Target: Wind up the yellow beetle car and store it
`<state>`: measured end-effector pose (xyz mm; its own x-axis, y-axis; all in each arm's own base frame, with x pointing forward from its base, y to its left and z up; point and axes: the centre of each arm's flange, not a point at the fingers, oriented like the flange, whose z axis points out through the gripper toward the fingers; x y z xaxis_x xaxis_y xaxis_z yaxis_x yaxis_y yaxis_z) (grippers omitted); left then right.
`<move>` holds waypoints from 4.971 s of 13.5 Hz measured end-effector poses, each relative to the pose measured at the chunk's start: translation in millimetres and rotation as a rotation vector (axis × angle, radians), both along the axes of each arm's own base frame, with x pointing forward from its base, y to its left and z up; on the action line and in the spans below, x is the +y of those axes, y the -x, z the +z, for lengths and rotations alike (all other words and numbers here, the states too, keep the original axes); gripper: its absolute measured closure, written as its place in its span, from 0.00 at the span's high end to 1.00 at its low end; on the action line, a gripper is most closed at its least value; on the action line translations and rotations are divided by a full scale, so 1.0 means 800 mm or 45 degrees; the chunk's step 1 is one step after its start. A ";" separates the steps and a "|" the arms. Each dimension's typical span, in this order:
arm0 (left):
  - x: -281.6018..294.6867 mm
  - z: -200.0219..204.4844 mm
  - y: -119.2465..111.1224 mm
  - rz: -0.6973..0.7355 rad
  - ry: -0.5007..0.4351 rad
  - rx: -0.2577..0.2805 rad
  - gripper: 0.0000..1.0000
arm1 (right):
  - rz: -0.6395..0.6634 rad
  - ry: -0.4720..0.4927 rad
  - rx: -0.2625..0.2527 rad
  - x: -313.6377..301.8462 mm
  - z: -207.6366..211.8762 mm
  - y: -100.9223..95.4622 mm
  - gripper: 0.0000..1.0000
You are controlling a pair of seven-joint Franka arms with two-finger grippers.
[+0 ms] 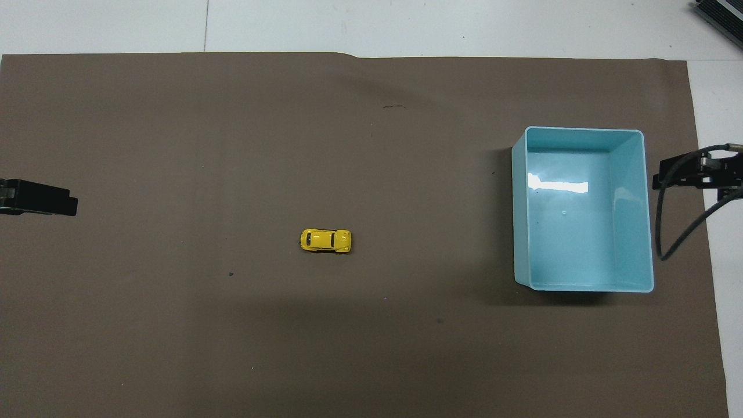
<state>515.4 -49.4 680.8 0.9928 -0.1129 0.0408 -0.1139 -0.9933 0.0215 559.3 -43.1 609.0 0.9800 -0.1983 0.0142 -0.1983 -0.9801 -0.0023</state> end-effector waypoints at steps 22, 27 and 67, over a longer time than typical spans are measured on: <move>-0.007 -0.020 -0.002 0.268 0.007 0.047 1.00 | 0.141 0.011 0.014 0.018 0.009 0.004 1.00; -0.023 -0.025 -0.003 0.603 0.036 0.073 1.00 | 0.137 0.008 0.042 0.016 0.009 0.010 1.00; -0.369 -0.374 -0.014 2.304 -0.042 0.264 1.00 | 0.139 0.007 0.041 0.018 0.010 0.010 1.00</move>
<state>526.7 -344.6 381.2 -0.1326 0.9890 -0.0651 0.9842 0.1236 -0.1266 551.3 -28.6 617.2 0.9958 -0.0901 -0.0167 -0.0900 -0.9959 0.0074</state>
